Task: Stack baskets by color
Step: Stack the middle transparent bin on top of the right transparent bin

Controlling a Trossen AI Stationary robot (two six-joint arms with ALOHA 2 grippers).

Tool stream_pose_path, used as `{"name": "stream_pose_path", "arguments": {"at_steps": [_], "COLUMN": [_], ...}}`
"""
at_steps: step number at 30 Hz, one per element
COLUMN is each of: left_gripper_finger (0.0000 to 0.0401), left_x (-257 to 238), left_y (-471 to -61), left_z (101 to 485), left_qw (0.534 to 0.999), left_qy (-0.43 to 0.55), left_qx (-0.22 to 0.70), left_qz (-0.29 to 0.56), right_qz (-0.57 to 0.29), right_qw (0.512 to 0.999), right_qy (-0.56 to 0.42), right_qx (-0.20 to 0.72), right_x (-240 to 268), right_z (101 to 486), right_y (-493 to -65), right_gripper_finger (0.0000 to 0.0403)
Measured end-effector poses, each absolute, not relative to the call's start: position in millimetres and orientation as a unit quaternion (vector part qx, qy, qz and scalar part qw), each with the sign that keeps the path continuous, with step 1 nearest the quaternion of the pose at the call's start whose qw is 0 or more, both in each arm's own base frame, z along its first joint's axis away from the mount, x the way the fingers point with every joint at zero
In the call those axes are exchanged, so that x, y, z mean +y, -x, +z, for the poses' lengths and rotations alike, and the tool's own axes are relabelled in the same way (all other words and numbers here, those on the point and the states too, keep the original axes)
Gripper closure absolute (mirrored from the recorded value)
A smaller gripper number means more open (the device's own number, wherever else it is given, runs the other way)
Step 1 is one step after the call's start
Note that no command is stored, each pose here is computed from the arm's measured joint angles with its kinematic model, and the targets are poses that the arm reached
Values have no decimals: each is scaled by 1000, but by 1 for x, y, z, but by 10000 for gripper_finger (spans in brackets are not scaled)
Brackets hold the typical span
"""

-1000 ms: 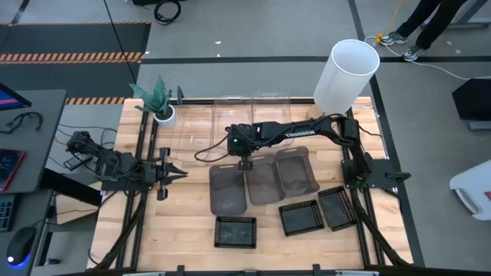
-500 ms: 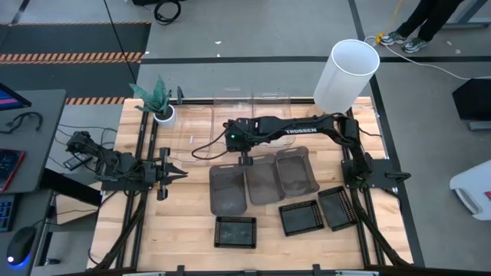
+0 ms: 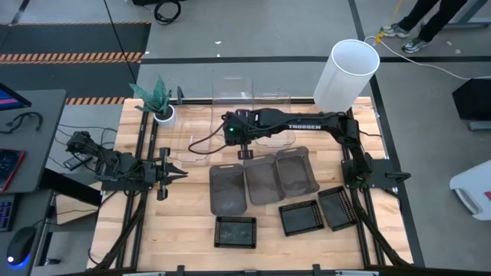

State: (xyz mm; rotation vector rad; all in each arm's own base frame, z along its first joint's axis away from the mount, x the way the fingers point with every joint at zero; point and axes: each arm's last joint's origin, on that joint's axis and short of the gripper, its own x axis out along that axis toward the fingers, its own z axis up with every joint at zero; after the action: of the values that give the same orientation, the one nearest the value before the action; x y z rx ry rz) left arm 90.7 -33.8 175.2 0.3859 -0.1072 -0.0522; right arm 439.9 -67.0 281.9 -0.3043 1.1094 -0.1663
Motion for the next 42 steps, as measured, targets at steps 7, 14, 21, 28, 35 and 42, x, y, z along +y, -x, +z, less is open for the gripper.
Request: {"name": "stream_pose_path", "arguments": {"at_steps": [7,14,21,28,35,42], "left_gripper_finger": [375,368,365,372,367,370], "left_x": [-34,-34,-34,-34,-34,-34], "left_y": [-91,-91,-91,-91,-91,-91], "left_z": [175,175,175,175,175,175], "left_qw": [980,980,980,980,980,980], "left_qy": [-192,-192,-192,-192,-192,-192], "left_qx": [-53,-53,-53,-53,-53,-53], "left_qz": [-26,-26,-26,-26,-26,-26], "right_qz": [-81,-85,-83,-85,-90,-76], "right_qw": [832,838,838,843,850,856], "right_qy": [148,140,128,120,116,123], "right_qx": [529,520,524,517,506,496], "right_x": [-62,-55,-46,-35,-32,-29], "right_z": [303,329,332,324,320,317], "right_y": [-429,-408,-381,-348,-310,-280], "right_gripper_finger": [393,393,393,393,393,393]}}
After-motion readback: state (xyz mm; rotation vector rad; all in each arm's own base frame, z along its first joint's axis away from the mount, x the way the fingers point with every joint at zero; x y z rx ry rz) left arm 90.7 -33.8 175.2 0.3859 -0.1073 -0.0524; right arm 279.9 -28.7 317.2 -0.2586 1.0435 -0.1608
